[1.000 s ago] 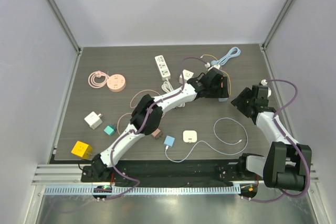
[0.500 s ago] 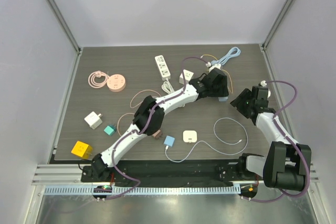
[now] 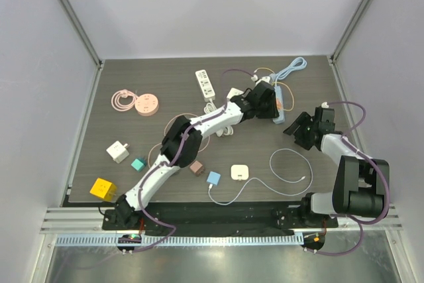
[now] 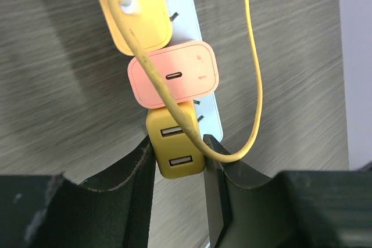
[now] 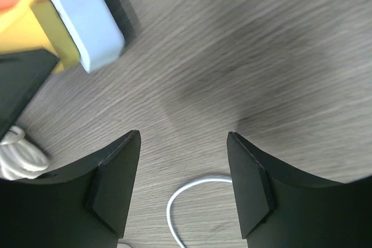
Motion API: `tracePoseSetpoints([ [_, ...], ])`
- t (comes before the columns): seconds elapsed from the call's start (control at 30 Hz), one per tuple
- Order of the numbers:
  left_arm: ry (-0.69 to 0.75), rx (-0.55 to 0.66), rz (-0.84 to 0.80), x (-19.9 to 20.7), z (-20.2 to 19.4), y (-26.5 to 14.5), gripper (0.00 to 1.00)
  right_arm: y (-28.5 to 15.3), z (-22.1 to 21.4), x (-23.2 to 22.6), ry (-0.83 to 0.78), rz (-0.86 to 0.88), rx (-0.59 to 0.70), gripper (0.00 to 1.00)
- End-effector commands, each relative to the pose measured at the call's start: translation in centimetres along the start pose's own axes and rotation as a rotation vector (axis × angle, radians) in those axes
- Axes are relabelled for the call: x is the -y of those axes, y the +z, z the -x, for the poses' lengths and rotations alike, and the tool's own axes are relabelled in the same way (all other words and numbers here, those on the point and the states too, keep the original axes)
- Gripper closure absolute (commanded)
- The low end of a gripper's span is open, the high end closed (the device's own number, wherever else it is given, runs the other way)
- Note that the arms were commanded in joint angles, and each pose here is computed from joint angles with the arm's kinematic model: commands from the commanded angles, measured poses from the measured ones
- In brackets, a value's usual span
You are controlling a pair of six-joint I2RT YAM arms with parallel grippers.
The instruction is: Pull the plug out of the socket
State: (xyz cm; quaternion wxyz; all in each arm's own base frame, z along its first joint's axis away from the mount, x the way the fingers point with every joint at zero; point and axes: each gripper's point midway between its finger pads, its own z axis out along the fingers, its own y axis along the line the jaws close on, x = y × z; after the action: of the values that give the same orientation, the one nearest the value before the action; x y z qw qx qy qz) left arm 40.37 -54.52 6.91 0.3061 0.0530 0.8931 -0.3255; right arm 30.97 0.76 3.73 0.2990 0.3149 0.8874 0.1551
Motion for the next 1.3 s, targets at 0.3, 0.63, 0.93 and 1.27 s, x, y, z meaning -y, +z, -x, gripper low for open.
tracePoseSetpoints([
  [0.3, 0.055, -0.156, -0.106, 0.2, -2.9, -7.6, 1.0, -1.2, 1.0, -5.5, -0.061, 0.289, 0.034, 0.33],
  [0.63, -0.022, -0.22, -0.177, -0.2, -6.0, -10.2, 1.0, -3.2, -0.6, -6.4, -0.021, 0.37, 0.022, 0.3],
  [0.93, -0.077, -0.237, -0.222, 0.4, -6.5, -10.4, 1.0, -3.4, -4.4, -5.9, -0.088, 0.39, -0.034, 0.36],
  [1.27, -0.12, -0.257, -0.252, 0.6, -7.3, -10.9, 1.0, -1.5, -5.2, -5.0, -0.119, 0.376, -0.045, 0.38],
])
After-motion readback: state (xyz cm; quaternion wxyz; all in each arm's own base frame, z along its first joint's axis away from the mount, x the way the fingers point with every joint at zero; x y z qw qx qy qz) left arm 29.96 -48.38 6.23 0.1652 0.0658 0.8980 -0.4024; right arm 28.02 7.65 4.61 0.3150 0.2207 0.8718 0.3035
